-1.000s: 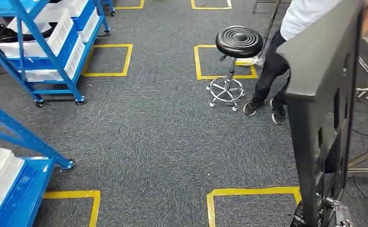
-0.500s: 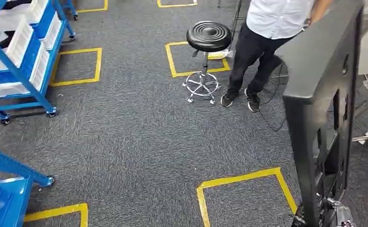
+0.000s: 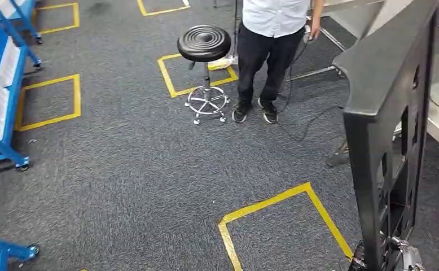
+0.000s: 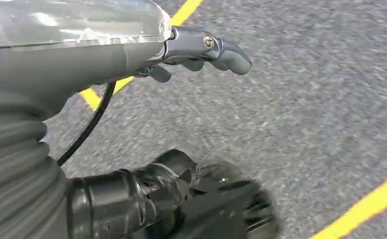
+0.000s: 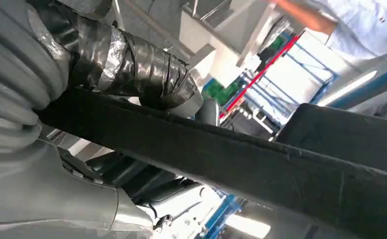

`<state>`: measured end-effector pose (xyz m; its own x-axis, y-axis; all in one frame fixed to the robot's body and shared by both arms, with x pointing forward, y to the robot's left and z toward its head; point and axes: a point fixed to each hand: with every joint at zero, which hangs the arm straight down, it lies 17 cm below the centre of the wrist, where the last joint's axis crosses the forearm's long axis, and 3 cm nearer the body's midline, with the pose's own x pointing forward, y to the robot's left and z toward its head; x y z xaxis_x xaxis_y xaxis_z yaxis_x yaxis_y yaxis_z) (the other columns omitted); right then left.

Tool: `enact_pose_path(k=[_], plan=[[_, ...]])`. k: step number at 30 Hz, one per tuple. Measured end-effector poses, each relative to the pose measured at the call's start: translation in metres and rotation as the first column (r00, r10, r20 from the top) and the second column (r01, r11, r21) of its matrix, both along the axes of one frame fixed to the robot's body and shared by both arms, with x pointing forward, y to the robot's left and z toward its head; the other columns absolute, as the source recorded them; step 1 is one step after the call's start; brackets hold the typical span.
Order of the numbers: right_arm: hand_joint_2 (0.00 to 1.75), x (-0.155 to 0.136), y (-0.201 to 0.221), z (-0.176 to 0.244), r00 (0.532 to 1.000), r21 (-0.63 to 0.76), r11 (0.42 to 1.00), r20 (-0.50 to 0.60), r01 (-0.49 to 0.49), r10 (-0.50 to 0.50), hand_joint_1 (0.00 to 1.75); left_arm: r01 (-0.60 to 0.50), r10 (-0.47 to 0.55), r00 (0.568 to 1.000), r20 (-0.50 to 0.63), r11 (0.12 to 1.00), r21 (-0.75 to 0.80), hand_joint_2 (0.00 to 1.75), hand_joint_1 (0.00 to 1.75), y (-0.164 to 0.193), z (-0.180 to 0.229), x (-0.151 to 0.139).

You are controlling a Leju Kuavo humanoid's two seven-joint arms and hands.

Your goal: Take the parts from the cabinet and place them on the table.

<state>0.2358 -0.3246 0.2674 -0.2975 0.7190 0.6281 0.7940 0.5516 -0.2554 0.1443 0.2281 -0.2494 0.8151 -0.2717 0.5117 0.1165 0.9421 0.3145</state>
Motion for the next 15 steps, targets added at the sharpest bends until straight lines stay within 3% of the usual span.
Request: enact_pose_path(k=[15], plan=[[1.75, -0.0009, -0.0007, 0.0002, 1.0, 0.001, 1.0, 0.0, 0.002, -0.002, 1.75, -0.007, 0.007, 1.0, 0.003, 1.0, -0.006, 1.75, 0.0, 0.0001, 0.0002, 0.0003]])
